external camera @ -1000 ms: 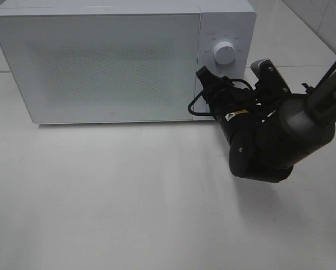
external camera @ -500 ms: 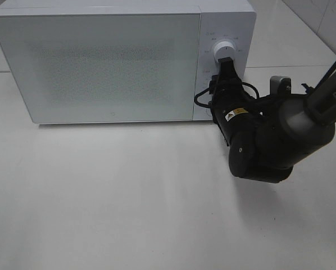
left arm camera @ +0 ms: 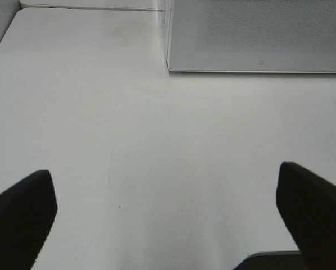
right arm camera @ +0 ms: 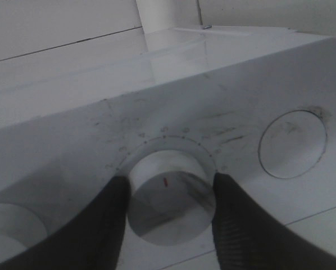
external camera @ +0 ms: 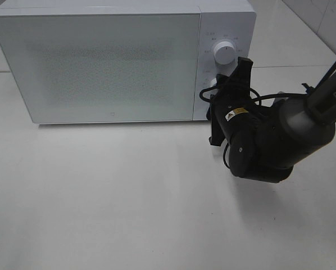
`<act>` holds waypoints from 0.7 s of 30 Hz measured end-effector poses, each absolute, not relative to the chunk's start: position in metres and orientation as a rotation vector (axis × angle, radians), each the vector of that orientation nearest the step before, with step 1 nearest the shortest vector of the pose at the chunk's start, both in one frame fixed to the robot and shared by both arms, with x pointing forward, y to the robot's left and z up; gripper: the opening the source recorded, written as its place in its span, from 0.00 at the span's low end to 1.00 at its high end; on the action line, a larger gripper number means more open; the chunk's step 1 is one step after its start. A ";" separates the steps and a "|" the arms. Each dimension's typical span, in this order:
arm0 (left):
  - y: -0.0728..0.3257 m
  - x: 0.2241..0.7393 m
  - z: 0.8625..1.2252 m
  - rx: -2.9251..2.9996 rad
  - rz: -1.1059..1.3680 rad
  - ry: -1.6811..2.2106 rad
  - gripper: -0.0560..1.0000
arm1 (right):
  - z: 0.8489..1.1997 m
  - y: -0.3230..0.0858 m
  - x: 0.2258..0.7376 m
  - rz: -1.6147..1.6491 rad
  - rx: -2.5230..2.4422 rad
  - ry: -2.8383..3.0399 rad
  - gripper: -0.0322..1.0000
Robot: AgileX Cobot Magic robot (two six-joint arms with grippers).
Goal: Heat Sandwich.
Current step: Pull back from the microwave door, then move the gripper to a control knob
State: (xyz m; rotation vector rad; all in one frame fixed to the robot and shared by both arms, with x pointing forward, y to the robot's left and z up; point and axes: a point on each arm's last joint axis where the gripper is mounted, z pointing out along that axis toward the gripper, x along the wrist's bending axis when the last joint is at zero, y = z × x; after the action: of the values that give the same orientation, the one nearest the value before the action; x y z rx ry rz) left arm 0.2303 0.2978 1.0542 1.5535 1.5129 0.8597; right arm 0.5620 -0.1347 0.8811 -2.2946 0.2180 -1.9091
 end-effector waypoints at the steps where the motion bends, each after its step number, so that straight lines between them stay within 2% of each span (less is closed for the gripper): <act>1: 0.298 0.230 1.054 1.553 0.860 1.513 0.99 | 0.881 -0.135 0.562 -1.906 -2.291 0.226 0.44; 21: 0.298 0.230 1.054 1.553 0.860 1.513 0.99 | 0.881 -0.135 0.562 -1.925 -2.316 0.180 0.44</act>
State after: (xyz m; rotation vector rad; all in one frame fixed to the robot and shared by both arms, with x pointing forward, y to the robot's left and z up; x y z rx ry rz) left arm 0.2303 0.2978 1.0542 1.5535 1.5129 0.8597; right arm 0.5618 -0.1350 0.8809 -2.3158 0.1802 -1.9255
